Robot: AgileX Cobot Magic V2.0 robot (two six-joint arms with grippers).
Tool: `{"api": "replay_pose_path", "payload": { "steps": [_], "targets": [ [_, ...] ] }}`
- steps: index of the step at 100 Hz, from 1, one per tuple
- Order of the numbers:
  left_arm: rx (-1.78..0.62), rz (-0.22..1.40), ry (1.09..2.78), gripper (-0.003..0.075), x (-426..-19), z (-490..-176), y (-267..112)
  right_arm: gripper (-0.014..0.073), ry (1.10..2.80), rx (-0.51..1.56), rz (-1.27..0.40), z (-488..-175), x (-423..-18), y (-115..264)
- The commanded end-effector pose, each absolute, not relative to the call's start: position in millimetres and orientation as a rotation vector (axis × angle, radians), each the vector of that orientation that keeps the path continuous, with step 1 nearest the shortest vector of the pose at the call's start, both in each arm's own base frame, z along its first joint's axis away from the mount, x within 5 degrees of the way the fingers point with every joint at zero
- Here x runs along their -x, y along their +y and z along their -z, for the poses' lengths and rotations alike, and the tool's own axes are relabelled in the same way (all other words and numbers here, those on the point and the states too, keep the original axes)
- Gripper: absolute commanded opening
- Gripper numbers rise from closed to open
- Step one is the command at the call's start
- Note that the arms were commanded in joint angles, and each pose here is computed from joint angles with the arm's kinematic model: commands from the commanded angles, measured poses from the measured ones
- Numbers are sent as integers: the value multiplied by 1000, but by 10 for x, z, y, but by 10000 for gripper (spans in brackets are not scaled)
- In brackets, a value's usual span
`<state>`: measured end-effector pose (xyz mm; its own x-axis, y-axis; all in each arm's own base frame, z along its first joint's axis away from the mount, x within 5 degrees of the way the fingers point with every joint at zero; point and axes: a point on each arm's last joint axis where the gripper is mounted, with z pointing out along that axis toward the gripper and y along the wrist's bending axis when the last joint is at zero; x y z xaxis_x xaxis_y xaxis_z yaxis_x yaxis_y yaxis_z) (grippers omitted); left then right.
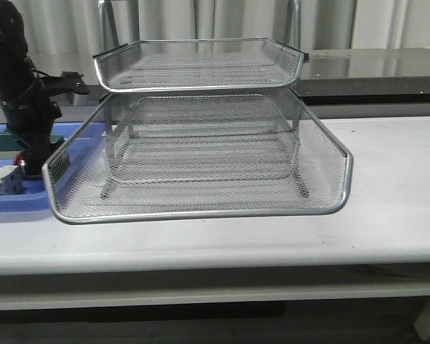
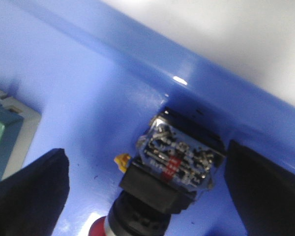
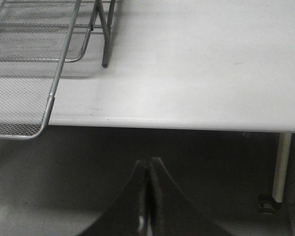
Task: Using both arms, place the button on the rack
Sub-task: 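Grasp the red-capped push button with the left gripper and lift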
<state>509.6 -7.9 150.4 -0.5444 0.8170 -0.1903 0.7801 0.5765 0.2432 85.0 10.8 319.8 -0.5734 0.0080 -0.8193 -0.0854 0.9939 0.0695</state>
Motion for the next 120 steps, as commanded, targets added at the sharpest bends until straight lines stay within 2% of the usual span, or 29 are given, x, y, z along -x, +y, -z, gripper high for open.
{"api": "replay_pose_path", "payload": {
  "steps": [1, 10, 17, 22, 47, 61, 84, 103, 120],
  "targets": [
    [-1262, -228, 2455, 618, -5127, -1802, -69, -71, 2088, 52, -112, -3343, -874, 99],
    [-1263, -227, 2456, 608, -5126, -1802, -69, -71, 2088, 52, -112, -3343, -874, 99],
    [-1266, -223, 2461, 561, -5121, -1800, -69, -71, 2088, 52, -112, -3343, -874, 99],
    [-1270, -217, 2470, 505, -5112, -1796, -69, -71, 2088, 52, -112, -3343, -874, 99],
    [-1288, -194, 2502, 114, -5079, -1783, -69, -71, 2088, 52, -112, -3343, -874, 99],
    [-1292, -184, 2516, -19, -5062, -1796, -69, -71, 2088, 52, -112, -3343, -874, 99],
    [-1180, -145, 2538, -20, -5089, -2086, -39, -71, 2088, 52, -112, -3343, -874, 99],
    [-1116, -51, 2486, -20, -5078, -2598, 11, -71, 2088, 52, -112, -3343, -874, 99],
    [-930, -64, 2410, -20, -5084, -3023, 44, -71, 2088, 52, -112, -3343, -874, 99]
  ]
}}
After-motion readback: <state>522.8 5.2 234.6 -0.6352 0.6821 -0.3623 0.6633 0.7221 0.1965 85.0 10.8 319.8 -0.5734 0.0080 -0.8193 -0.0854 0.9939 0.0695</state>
